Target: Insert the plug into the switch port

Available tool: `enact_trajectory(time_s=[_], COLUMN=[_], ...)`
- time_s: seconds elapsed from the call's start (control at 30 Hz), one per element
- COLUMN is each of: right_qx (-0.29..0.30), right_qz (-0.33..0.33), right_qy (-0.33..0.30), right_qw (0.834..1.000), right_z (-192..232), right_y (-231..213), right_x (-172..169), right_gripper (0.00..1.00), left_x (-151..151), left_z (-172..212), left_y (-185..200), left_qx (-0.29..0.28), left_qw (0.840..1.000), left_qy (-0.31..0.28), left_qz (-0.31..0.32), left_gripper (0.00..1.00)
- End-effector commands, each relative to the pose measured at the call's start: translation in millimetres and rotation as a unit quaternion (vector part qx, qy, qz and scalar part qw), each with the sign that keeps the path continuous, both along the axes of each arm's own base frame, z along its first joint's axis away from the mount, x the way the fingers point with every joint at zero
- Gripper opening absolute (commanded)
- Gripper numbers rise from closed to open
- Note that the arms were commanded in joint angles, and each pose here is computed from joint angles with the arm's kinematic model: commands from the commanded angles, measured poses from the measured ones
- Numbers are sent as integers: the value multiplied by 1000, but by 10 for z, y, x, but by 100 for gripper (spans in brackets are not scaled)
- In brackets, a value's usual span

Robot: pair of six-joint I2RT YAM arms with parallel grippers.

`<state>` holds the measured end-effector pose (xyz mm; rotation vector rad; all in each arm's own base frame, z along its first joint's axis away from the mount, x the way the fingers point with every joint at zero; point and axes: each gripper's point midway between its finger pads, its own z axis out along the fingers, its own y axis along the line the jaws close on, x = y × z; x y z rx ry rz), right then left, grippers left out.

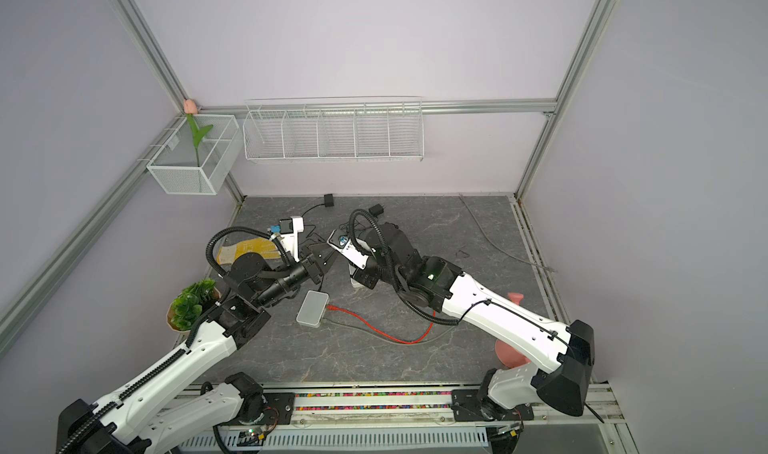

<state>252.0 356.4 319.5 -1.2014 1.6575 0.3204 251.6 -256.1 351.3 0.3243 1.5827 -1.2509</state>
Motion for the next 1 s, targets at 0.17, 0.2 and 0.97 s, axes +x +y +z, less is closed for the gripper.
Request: enact_trajectory(time_s=[0.17, 0.2, 0.97], right_qx=[-26, -43, -259], right_qz=[-54, -67, -93], right_qy=[5, 18, 276], right_qw=[998, 997, 921], right_z=[-85, -164, -2455], right_y=[-302, -426, -946], right_x=[326, 411, 941], right_gripper=[7, 7, 7], left_x=[48, 112, 1285], left_z=[-116, -204, -2608], left_y=[137, 216, -119], left_qx=[39, 56, 295], left_qw=[998, 995, 906], left_qy=[11, 28, 296], left_qz=[45, 73, 70], left_gripper=[86, 86, 87])
